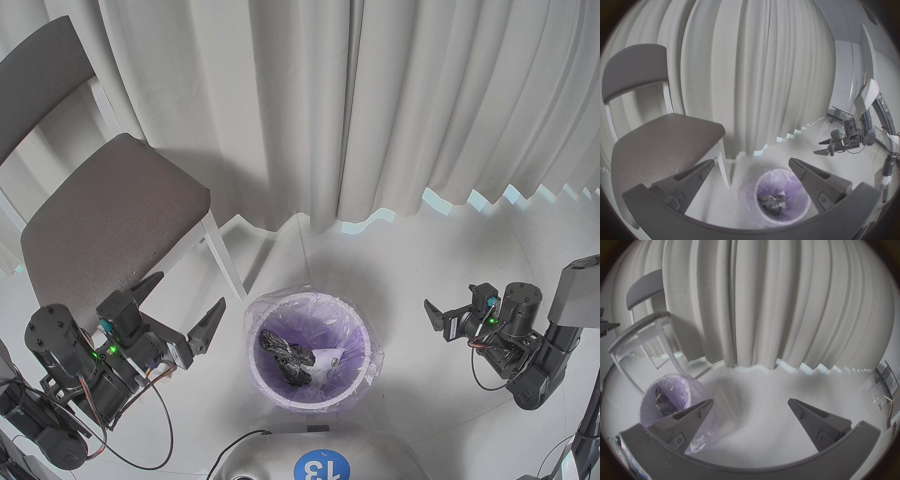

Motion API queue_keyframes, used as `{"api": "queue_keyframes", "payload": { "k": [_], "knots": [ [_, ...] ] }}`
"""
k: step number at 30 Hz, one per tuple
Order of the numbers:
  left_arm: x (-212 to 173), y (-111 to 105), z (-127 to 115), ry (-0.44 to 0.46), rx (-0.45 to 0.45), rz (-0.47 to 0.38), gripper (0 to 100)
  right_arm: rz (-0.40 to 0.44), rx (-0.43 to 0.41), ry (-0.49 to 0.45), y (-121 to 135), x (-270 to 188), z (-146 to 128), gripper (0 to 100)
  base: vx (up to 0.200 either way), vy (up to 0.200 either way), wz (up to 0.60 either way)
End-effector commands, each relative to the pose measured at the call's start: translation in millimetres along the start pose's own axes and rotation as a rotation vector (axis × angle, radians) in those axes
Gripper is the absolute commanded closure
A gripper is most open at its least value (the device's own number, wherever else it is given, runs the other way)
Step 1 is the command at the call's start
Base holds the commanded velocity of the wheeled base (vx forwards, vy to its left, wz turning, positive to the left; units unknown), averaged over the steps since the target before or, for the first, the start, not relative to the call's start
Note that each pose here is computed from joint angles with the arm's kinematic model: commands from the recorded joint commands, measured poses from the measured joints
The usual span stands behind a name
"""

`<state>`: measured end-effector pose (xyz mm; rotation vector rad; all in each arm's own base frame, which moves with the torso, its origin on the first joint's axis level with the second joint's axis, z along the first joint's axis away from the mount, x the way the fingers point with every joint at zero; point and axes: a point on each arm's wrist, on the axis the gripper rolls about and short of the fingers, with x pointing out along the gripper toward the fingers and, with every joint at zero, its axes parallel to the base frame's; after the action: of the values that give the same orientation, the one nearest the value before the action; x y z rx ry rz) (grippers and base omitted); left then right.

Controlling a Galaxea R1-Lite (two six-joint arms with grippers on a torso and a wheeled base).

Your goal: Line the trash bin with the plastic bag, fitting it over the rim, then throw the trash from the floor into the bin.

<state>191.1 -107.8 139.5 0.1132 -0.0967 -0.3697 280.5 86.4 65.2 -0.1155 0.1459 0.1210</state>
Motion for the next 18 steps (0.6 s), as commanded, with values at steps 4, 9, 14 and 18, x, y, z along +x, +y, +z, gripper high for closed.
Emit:
{"api": "queue_keyframes", "payload": {
  "k": [4,9,14,18],
  "knots": [
    [23.5,40.2,73.1,-0.303,0.005,0.254,0,-0.058,0.062,-0.32,-20.2,-30.6,82.0,0,0.0,0.0,0.0],
    [16.2,77.7,96.3,-0.288,0.042,0.383,0,-0.154,0.049,-0.421,-49.7,-41.2,118.0,0,0.0,0.0,0.0],
    [-1.5,95.0,135.6,-0.296,0.064,0.422,0,-0.212,0.039,-0.408,-72.4,-67.2,153.3,0,0.0,0.0,0.0],
    [-28.9,96.5,166.7,-0.266,0.071,0.426,0,-0.203,0.021,-0.336,-86.3,-98.9,178.9,0,0.0,0.0,0.0]
  ]
}}
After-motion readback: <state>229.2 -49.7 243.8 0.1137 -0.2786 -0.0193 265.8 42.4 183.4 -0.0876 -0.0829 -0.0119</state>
